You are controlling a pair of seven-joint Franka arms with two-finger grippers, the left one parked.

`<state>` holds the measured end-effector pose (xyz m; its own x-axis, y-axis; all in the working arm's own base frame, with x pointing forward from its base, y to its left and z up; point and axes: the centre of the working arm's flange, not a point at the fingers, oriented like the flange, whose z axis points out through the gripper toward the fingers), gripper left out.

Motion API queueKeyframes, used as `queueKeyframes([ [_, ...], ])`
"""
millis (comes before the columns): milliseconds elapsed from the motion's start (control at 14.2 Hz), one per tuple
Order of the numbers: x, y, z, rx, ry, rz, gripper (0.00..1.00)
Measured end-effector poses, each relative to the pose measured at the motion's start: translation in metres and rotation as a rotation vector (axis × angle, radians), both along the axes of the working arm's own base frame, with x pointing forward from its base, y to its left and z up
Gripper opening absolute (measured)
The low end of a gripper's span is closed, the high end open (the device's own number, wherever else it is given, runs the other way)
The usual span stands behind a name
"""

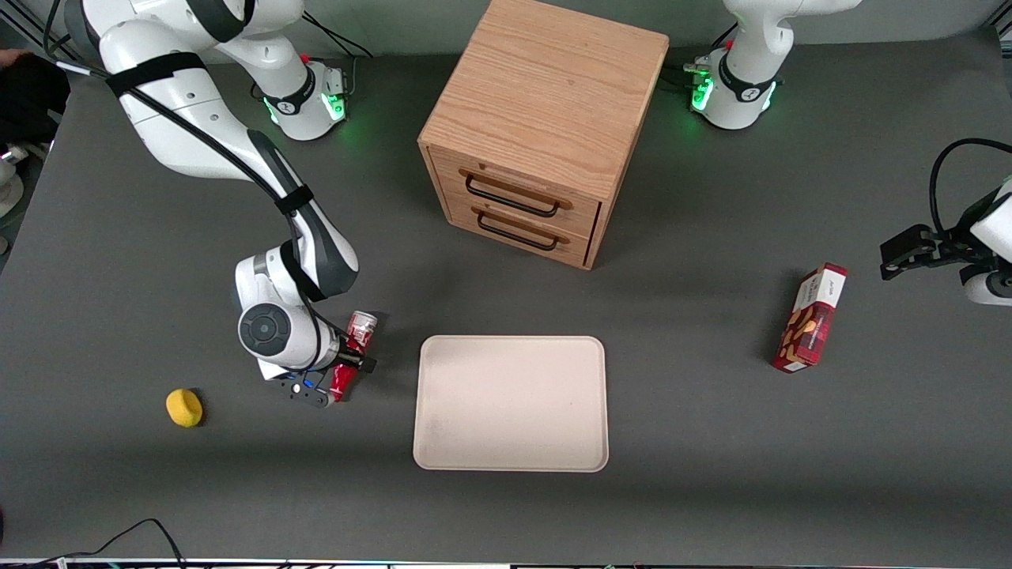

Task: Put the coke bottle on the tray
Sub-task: 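Close the right gripper around the bottle's body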

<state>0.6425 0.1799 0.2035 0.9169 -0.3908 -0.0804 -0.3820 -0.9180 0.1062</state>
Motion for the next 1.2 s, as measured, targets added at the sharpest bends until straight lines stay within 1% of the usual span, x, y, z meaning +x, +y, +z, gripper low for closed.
queueKeyframes([
  [423,-0.005,0.000,-0.020,-0.015,0.017,0.016,0.98],
  [493,-0.005,0.000,-0.021,-0.015,0.017,0.017,0.91],
  [563,-0.005,0.000,-0.021,-0.015,0.017,0.017,0.81],
  [634,-0.004,0.000,-0.020,-0.014,0.015,0.018,0.67],
  [704,-0.004,0.001,-0.020,-0.014,0.014,0.018,0.57],
  [986,-0.002,0.001,-0.011,-0.018,0.011,0.026,0.56],
  [1056,0.000,0.001,0.004,-0.024,0.019,0.036,0.56],
  [1197,0.004,-0.002,0.060,-0.032,0.024,0.052,0.56],
])
